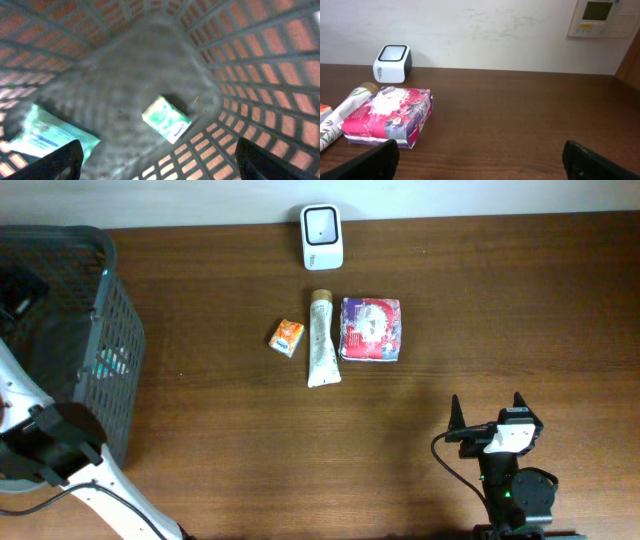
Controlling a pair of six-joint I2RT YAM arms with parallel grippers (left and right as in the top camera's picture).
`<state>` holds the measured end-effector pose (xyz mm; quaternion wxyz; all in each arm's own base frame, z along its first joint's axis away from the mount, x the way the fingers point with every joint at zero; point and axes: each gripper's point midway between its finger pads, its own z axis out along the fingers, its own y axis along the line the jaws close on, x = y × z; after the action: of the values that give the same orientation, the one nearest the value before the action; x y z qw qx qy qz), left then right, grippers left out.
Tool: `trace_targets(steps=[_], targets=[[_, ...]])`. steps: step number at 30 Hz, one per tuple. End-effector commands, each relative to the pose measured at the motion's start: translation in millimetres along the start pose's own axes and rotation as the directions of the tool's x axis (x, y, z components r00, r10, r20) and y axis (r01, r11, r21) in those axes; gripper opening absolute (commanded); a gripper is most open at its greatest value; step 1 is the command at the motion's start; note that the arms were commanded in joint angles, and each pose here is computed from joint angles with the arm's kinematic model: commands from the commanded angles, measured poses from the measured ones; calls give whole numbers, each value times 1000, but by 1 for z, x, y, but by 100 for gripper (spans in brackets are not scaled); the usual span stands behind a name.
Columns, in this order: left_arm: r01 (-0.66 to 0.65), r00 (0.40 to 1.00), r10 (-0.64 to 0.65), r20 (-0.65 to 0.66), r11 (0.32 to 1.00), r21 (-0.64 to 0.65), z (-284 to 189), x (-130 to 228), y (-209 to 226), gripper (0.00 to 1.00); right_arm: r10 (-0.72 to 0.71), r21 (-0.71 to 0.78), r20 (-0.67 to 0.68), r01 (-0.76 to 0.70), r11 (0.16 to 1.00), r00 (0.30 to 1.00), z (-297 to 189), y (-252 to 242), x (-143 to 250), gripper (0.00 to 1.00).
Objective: Scan the item barcode
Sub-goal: 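Grasp the small green packet in the basket with the left gripper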
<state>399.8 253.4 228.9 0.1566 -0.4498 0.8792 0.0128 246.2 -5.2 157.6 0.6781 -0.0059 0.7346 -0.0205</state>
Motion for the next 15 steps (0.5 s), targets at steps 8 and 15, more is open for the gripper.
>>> trace_targets(steps=[8, 15], targets=[[116, 903, -73, -424, 990, 77, 158, 99, -7, 79, -7, 0, -4, 7, 1000, 1000, 0, 0, 3, 99], [139, 897, -101, -431, 989, 58, 190, 116, -1, 0, -7, 0, -3, 7, 1000, 1000, 0, 0, 3, 99]])
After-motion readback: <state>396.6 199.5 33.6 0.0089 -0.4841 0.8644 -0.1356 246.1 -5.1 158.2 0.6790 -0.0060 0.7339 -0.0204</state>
